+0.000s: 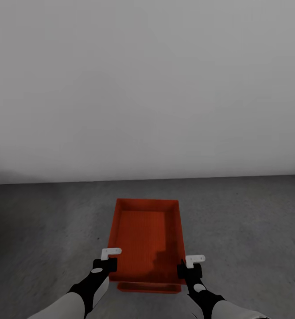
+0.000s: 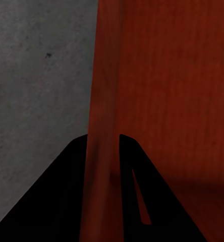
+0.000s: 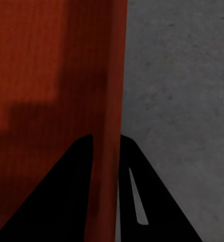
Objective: Move the two storage containers from the living room to the garage. In the garage, place one container on the floor and stack the other container on top of it (either order is fine).
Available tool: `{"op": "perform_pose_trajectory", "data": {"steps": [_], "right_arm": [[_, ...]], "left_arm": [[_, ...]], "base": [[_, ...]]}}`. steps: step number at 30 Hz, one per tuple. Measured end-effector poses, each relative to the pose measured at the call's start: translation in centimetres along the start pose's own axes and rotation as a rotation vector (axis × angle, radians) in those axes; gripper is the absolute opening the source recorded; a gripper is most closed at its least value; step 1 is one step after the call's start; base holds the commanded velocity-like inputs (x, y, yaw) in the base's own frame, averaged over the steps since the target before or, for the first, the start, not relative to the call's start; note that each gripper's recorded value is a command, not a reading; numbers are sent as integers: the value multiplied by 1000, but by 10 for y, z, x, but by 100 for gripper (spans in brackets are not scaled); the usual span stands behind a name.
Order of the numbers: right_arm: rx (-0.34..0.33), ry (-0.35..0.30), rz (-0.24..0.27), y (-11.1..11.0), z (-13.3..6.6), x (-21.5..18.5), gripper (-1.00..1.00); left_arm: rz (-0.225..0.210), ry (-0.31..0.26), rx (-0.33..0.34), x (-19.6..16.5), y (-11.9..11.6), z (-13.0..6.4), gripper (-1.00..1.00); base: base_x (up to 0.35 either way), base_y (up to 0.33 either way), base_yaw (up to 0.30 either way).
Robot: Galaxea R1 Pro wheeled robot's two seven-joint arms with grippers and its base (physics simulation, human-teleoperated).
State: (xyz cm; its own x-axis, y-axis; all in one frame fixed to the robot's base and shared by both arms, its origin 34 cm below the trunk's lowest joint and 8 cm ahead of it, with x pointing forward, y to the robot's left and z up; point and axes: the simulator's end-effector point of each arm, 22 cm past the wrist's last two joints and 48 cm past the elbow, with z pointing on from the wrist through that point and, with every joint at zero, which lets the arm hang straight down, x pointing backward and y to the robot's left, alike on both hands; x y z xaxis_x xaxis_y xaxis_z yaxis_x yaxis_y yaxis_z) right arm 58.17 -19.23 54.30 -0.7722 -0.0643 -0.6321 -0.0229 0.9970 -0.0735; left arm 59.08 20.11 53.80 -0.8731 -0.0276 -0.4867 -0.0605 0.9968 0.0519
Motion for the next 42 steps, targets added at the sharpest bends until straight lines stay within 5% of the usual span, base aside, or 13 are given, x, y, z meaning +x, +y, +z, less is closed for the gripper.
{"op": "perform_pose_trajectory", "data": {"steps": [42], "right_arm": [[0, -1, 0, 1, 9, 7, -100]], "left_arm": [[1, -1, 0, 5, -1, 11, -100]], "base": [[-21, 0, 0]]}}
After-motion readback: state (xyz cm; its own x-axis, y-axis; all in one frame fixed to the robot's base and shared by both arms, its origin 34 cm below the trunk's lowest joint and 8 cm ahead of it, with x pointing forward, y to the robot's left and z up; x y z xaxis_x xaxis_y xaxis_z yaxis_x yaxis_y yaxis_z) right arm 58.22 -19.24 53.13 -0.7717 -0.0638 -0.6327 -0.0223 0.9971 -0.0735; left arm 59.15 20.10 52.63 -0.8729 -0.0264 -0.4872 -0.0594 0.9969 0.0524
